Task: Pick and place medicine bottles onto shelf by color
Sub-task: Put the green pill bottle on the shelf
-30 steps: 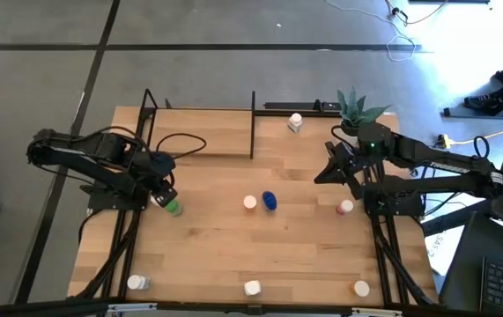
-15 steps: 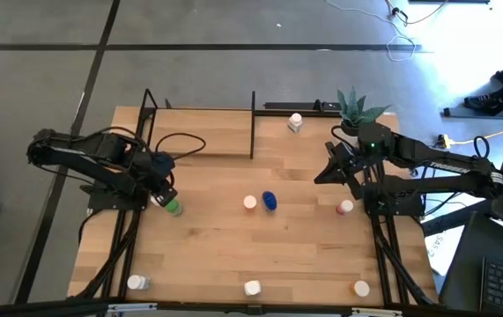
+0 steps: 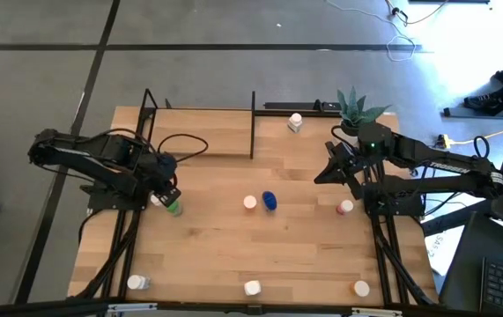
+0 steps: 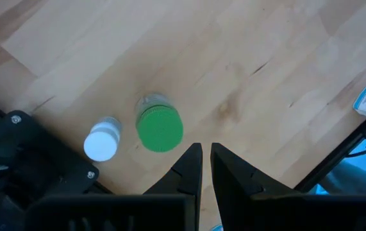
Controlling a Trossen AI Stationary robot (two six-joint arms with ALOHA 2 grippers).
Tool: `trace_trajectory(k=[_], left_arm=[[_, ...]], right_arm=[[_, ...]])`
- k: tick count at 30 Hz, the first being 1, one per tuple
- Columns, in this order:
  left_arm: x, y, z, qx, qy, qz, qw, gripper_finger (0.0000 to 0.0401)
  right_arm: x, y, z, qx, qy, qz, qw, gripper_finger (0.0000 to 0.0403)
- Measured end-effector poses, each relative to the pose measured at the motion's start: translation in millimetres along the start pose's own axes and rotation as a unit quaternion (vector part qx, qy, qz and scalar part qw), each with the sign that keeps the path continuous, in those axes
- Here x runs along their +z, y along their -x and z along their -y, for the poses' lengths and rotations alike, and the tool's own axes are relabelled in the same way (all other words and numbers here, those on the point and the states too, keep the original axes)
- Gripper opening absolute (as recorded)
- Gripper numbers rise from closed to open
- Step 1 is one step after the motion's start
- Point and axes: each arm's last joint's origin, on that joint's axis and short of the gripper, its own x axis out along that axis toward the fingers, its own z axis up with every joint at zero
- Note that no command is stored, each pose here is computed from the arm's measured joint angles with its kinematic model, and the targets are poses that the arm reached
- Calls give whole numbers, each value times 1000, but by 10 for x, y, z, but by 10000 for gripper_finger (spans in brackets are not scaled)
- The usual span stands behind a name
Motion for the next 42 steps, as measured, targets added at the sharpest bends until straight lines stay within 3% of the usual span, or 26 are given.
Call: trace_trajectory(k=[5, 15, 19, 33, 42], left_arm=[[-8, 0, -13, 7, 6, -4, 1000, 69], [-10, -91, 34, 29, -6, -24, 999, 247], [-34, -221, 62, 58, -23, -44, 997, 291], [-148, -781, -38, 95, -40, -63, 993, 306], [-175, -920, -115, 109, -38, -52, 992, 306]], right_arm=[[0, 0, 0, 0, 0, 0, 1000, 17], [0, 0, 0, 0, 0, 0, 1000, 17], [1, 0, 0, 0, 0, 0, 1000, 17], [4, 0, -1, 0, 1, 2, 1000, 17], [4, 0, -1, 0, 2, 2, 1000, 17]])
